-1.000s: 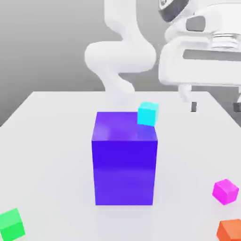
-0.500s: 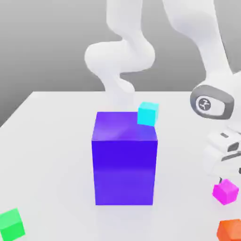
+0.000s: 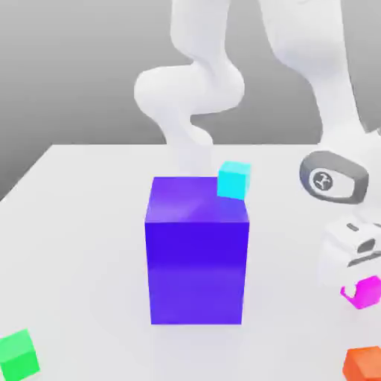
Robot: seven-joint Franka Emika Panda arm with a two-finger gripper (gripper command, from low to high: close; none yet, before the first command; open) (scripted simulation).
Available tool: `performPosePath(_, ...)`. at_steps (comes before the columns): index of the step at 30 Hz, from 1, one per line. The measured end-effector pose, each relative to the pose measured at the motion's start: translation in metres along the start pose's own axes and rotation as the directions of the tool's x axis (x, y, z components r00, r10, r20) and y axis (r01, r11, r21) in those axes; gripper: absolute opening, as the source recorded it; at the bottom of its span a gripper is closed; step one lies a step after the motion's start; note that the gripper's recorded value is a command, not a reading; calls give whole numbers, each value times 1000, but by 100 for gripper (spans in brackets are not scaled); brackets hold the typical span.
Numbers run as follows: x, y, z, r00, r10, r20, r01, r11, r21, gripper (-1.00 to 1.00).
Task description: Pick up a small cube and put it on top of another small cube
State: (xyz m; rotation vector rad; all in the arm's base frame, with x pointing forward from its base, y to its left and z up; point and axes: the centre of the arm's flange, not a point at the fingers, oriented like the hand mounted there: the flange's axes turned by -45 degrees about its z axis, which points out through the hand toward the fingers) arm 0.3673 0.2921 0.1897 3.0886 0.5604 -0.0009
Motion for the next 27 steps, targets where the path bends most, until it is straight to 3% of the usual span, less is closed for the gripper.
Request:
performPosePath(5,40,140,-9,956,294,11,-294,956,-12,-100)
performPosePath(10,36,271,-18,848,530,15,-530,848,-16,-100)
performPosePath(21,-76,522,-16,463,886,5,-886,463,1,-100)
performPosePath(22,-90,543,0,420,908,3,-908,420,3,100)
performPosePath(27,-90,543,0,420,908,3,-908,420,3,100)
